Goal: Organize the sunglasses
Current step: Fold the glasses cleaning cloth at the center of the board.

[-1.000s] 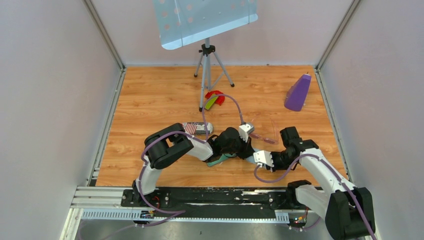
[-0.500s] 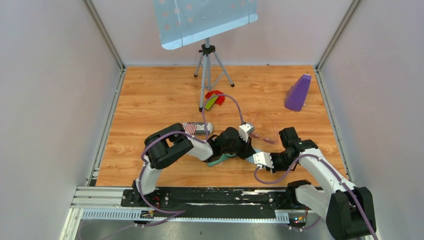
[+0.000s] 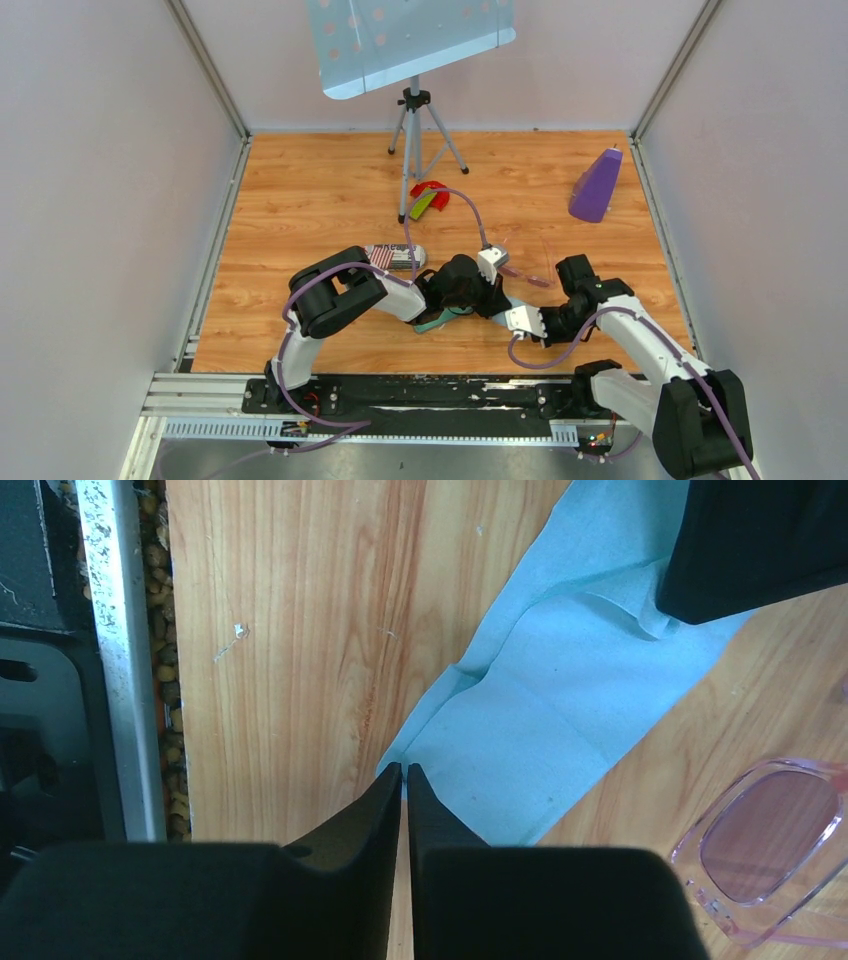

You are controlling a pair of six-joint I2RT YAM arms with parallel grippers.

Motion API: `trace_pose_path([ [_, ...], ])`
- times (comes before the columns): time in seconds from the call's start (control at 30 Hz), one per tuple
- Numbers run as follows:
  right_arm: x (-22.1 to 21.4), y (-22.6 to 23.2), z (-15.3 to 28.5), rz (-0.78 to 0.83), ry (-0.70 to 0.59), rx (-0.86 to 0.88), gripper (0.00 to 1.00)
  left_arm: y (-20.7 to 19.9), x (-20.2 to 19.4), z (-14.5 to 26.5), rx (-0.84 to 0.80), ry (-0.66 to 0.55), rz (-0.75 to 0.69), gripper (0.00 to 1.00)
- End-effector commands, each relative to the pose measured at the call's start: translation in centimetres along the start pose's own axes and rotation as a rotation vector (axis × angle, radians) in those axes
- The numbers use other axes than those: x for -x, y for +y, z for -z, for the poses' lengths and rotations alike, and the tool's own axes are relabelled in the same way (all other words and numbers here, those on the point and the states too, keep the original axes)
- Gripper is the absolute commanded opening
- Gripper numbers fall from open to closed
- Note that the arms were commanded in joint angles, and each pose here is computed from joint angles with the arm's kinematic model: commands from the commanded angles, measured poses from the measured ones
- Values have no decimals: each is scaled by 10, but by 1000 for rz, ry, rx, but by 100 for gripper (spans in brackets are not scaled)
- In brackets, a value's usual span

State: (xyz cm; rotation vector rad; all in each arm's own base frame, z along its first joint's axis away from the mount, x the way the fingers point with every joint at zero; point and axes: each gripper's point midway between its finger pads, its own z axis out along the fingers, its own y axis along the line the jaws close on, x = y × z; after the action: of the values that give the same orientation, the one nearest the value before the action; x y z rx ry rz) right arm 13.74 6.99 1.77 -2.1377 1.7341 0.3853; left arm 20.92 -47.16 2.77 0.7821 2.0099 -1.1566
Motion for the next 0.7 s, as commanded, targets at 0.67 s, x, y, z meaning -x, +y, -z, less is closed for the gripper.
trace_pose_path([
  [0.67, 5, 0, 13, -18, 29, 11, 0, -3, 10, -1, -31, -39, -12, 7],
])
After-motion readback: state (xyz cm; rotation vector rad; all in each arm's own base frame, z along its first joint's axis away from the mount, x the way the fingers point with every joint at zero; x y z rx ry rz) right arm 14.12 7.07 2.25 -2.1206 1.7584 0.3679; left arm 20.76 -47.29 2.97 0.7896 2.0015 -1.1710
